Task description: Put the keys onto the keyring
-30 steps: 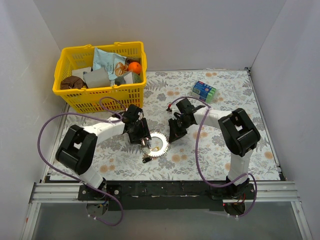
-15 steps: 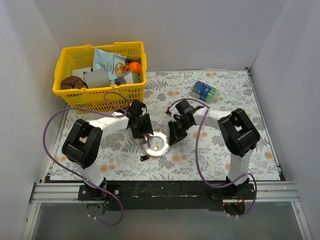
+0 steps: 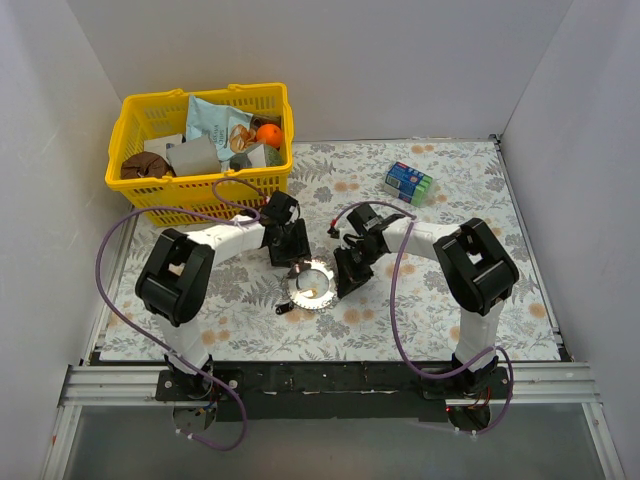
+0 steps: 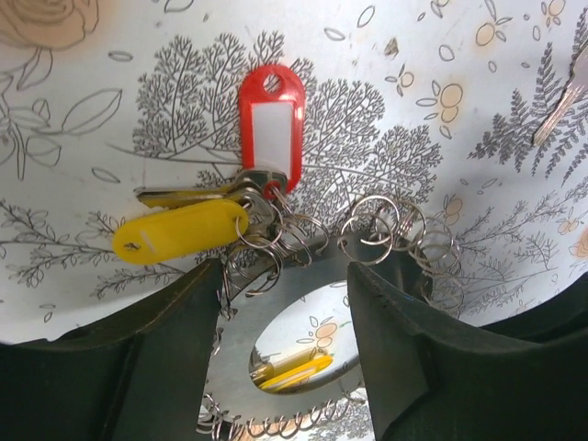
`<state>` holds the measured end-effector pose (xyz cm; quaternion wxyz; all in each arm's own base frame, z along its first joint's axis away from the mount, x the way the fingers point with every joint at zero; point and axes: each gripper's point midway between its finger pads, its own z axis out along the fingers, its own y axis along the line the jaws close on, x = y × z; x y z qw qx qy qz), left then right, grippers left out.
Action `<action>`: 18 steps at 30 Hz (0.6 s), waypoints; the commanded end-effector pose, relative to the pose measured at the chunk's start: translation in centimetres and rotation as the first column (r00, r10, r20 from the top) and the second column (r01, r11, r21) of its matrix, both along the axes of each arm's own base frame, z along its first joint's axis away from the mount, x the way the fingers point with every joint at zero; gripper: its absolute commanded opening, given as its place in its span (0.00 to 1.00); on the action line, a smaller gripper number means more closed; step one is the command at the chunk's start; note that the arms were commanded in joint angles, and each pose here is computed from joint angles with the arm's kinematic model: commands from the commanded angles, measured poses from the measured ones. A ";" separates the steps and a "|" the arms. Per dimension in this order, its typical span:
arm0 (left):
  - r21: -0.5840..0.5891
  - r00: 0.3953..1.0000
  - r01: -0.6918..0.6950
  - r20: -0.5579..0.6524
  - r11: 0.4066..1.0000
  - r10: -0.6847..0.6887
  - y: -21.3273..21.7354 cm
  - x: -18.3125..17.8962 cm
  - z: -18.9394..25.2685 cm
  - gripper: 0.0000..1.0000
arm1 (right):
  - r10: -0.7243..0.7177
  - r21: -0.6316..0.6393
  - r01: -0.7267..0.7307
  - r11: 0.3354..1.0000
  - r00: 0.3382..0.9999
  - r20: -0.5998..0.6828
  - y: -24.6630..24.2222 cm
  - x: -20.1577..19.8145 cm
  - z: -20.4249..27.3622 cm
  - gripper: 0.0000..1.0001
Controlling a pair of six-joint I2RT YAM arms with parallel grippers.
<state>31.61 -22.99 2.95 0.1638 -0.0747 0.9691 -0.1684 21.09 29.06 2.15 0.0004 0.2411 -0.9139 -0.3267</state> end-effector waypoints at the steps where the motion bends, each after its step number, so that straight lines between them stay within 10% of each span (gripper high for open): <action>1: 0.054 1.000 0.018 0.015 0.998 -0.019 0.4 1.0 -0.4 0.56 | 0.036 0.019 -0.036 0.999 0.999 0.004 0.1 -1.0 1.5 0.14; 18: 0.031 0.997 0.058 0.052 0.998 -0.060 -1.3 3.5 0.8 0.55 | 0.062 0.080 -0.065 0.995 0.998 0.032 1.6 -1.1 3.7 0.14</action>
